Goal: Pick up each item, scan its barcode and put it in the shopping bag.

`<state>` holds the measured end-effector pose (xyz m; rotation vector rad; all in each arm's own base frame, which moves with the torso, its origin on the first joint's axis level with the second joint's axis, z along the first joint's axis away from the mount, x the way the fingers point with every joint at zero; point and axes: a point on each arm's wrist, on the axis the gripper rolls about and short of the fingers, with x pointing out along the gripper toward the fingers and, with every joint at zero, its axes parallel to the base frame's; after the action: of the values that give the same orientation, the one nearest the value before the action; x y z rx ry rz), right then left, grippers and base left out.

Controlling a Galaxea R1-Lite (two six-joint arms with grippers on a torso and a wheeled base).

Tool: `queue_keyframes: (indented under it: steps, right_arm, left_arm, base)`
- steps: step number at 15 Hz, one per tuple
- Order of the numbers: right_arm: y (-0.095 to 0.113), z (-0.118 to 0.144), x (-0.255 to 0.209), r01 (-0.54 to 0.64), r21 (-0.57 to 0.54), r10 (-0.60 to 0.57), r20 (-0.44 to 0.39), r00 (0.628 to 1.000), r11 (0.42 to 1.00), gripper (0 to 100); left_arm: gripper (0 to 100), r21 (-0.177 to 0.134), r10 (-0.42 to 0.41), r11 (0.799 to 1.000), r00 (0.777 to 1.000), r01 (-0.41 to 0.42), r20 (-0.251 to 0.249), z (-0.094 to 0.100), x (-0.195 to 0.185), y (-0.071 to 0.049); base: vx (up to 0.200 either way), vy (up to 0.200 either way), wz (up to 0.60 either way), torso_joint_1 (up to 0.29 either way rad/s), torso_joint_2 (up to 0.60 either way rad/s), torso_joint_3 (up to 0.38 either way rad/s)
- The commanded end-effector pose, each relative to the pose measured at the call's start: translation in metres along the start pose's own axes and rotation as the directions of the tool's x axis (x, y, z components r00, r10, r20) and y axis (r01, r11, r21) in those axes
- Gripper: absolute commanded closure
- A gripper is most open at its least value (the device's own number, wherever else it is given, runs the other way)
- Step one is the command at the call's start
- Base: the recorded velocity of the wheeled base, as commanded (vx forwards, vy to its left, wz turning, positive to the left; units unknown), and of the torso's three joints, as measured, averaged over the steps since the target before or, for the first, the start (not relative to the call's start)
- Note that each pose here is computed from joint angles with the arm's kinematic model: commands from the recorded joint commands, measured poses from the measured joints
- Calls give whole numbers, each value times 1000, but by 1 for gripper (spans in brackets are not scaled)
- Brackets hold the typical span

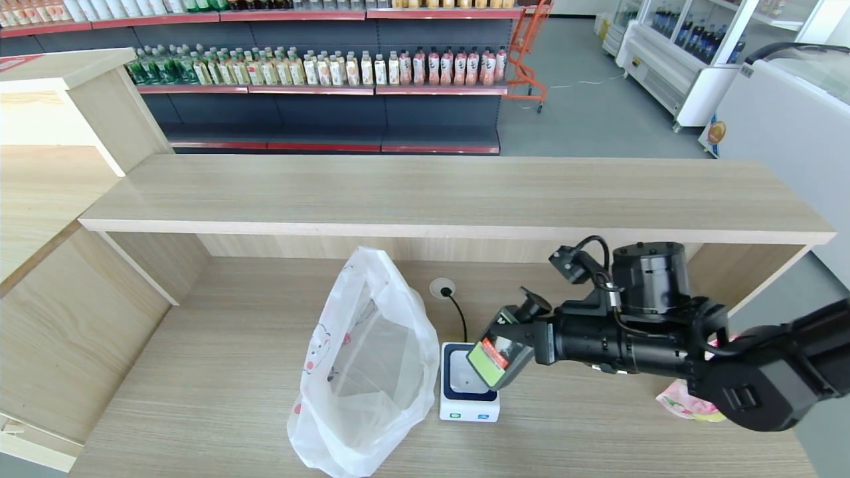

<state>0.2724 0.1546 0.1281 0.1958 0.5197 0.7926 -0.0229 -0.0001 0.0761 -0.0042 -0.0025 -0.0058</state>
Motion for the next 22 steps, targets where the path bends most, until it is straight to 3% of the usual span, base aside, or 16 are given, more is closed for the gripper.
queue_keyframes:
  steps: [1,4,10,13,18,22]
  right_arm:
    - [6,5,-58,25,-16,-23,81,996,1000,100]
    - [9,1,-95,-54,-44,59,113,992,998,100]
    - [13,-5,-115,-25,-141,45,141,989,990,100]
    - [14,-14,-121,-22,-123,38,127,991,992,100]
    - [13,-17,-120,-35,15,34,114,993,999,100]
    - [12,-20,-119,-35,45,31,84,996,998,100]
  left_arm:
    - [0,0,0,1000,1000,0,1,0,0,0]
    - [0,0,0,1000,1000,0,1,0,0,0]
    - [0,0,0,1000,1000,0,1,0,0,0]
    - [0,3,0,1000,1000,0,1,0,0,0]
    - [0,1,0,1000,1000,0,1,0,0,0]
    - [0,3,0,1000,1000,0,1,0,0,0]
  base:
    - [0,0,0,0,0,0]
    - [0,0,0,0,0,0]
    - [0,0,0,0,0,0]
    - [0,0,0,0,0,0]
    - [-200,0,0,3,3,1]
    - [0,0,0,0,0,0]
